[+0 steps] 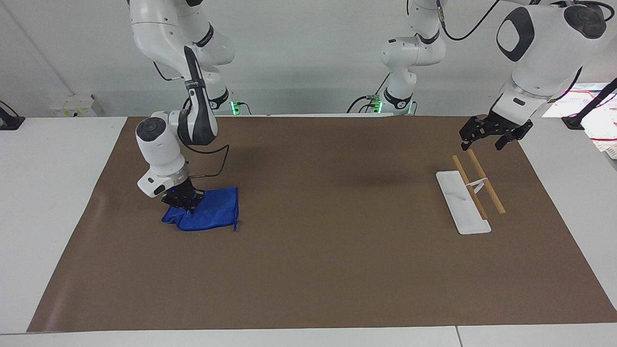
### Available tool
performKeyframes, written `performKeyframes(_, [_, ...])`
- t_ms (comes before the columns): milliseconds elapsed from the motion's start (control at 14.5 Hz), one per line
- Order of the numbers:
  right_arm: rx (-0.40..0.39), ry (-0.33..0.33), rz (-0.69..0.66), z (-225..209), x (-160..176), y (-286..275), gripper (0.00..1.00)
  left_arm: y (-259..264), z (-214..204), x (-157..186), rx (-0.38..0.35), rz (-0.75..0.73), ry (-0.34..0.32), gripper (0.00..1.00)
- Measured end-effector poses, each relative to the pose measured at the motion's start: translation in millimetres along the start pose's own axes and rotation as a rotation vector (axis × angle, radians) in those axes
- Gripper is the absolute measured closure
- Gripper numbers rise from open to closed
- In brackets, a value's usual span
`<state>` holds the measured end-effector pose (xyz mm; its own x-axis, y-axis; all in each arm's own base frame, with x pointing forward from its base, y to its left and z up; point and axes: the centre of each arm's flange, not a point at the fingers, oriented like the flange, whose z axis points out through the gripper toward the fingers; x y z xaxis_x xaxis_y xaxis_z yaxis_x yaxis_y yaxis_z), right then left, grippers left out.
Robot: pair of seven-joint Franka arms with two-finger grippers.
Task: Right arm passes towel to left arm to hang
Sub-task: 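Lift the blue towel with the right gripper toward the left gripper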
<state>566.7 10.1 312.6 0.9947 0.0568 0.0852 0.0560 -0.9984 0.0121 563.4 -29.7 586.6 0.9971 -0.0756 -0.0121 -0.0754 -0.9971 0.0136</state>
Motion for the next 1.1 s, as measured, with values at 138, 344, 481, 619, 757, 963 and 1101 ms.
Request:
performKeyframes(138, [0.05,-0.027,0.027,-47,21,-11,0.95,0,0,0,0.0,0.0,0.0,0.0])
performKeyframes(344, [0.125,-0.029,0.103,-133,43,-42,0.95,0,0,0,0.0,0.0,0.0,0.0])
performKeyframes(481, [0.164,-0.024,0.174,-183,55,-74,0.95,0,0,0,0.0,0.0,0.0,0.0])
performKeyframes(619, [0.251,-0.013,0.276,-222,64,-109,0.95,0,0,0,0.0,0.0,0.0,0.0])
performKeyframes(757, [0.372,-0.024,0.397,-240,72,-133,0.95,0,0,0,0.0,0.0,0.0,0.0])
performKeyframes(963, [0.561,0.01,0.577,-249,86,-188,0.95,0,0,0,0.0,0.0,0.0,0.0])
performKeyframes(1101, [0.657,0.027,0.741,-248,89,-235,0.95,0,0,0,0.0,0.0,0.0,0.0])
